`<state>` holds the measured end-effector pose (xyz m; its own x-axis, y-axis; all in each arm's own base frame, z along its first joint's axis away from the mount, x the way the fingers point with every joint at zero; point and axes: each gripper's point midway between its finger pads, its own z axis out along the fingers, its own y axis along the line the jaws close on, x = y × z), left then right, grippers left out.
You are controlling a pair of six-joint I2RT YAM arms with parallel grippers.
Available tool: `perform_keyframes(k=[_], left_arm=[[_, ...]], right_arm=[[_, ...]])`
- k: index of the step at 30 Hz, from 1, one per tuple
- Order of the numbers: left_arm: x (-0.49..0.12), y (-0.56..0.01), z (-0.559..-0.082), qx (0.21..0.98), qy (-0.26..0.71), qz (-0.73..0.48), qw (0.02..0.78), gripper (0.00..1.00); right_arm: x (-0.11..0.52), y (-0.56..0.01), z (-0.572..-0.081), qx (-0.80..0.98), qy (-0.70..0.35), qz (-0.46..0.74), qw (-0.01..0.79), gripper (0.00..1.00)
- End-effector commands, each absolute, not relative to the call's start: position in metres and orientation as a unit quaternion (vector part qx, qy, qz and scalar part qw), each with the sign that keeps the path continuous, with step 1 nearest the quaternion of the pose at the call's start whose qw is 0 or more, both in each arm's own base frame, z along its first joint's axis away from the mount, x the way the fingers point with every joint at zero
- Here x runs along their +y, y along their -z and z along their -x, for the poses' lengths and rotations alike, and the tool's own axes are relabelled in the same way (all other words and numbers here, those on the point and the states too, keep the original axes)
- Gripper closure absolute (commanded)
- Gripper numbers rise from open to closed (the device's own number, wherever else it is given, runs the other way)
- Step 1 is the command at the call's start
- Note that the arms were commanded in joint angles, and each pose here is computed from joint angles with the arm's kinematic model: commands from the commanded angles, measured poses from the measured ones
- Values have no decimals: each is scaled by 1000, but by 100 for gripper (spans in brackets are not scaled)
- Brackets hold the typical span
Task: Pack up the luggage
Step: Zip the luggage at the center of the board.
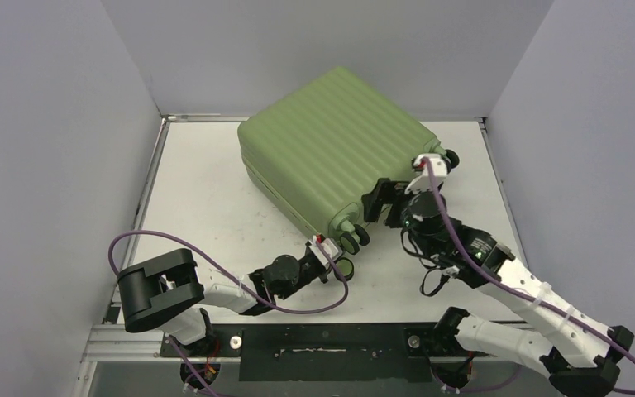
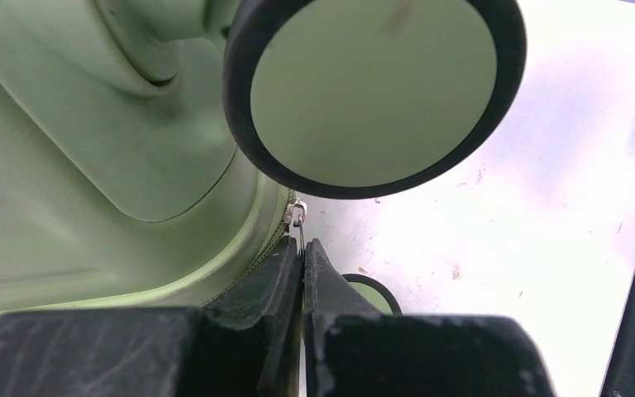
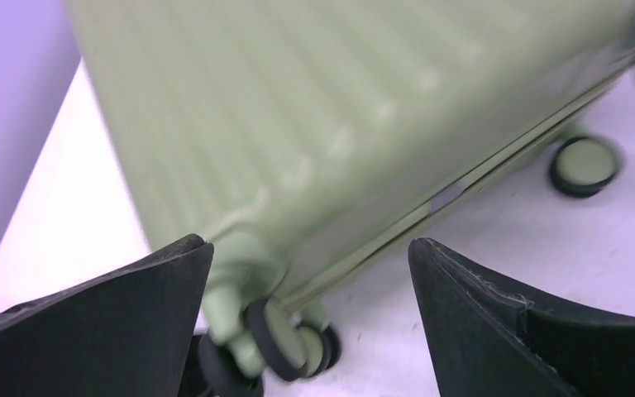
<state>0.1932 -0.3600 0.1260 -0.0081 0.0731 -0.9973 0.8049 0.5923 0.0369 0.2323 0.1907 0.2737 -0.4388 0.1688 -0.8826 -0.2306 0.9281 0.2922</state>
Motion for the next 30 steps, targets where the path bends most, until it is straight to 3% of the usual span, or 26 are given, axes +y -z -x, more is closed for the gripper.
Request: perform_keyframes(k=[1,9,13,17,30], left_arm=[[-382,-147,-172,610,343,-365,614,100],[-382,-141,-174,616,337,-362,613,100],[-379,-140,-177,620,329,-360,615,100],[-379,-140,-178,617,323,-362,619,100],[-367,-141,-174,609,333,-352,628,100]], right_arm=[[137,-323,-265,792,-127,-41,595,7],[31,-334,-345,758,-12,-118,641,13],[18,-316,-374,762,46,-87,640,13],[9,-299,-401,775,27,-57,629,12],[-12,-222,-413,846,71,32,528,15]])
